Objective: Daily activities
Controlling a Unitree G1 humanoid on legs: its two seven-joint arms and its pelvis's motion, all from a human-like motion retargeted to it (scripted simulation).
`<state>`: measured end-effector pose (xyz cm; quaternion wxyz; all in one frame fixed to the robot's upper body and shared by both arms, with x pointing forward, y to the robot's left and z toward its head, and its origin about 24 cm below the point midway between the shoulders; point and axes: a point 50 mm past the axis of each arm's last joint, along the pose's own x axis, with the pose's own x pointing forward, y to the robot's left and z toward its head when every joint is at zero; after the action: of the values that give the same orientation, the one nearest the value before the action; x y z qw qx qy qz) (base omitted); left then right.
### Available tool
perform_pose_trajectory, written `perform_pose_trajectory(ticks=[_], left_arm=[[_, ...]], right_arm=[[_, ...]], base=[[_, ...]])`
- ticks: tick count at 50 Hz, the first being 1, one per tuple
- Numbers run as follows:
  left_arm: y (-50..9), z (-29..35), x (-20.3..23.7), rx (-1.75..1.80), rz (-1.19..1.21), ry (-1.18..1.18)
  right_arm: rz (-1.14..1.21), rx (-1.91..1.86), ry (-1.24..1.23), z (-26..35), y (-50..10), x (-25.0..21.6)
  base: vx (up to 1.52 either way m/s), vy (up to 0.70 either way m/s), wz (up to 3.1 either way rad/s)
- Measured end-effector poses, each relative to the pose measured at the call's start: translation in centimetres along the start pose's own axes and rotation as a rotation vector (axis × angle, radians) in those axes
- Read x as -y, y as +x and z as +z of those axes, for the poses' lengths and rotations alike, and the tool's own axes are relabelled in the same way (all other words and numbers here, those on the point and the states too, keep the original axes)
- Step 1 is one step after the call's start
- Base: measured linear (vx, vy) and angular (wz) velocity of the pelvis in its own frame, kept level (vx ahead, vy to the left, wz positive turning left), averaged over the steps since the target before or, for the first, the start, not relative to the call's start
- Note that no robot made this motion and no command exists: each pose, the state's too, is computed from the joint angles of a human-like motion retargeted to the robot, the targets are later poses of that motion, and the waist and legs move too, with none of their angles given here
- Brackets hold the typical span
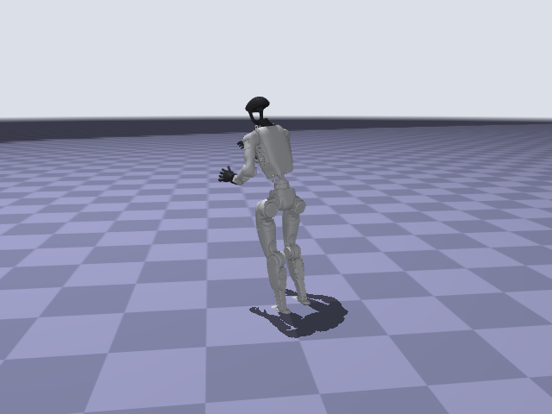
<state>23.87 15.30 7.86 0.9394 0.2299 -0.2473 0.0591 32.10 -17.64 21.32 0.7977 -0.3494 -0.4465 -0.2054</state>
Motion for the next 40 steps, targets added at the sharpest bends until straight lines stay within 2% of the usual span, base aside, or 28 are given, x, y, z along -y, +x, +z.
perform_pose_trajectory(ticks=[13, 28, 40], left_arm=[[1.4, 0.7, -1.3, 0.024, 0.184, -0.023], [1.2, 1.0, -0.1, -0.032, 0.157, -0.149], [0.6, 0.7, -1.0, -0.068, 0.069, -0.163]], right_arm=[[0.384, 0.052, 0.118, 3.5, -8.3, -2.6], [0.570, 0.111, 0.236, 6.2, -9.9, -5.0], [0.657, 0.027, 0.347, 6.9, -10.9, -6.8]], base=[[0.00, 0.00, 0.00], [0.03, 0.01, 0.24], [0.06, -0.04, 0.29]])
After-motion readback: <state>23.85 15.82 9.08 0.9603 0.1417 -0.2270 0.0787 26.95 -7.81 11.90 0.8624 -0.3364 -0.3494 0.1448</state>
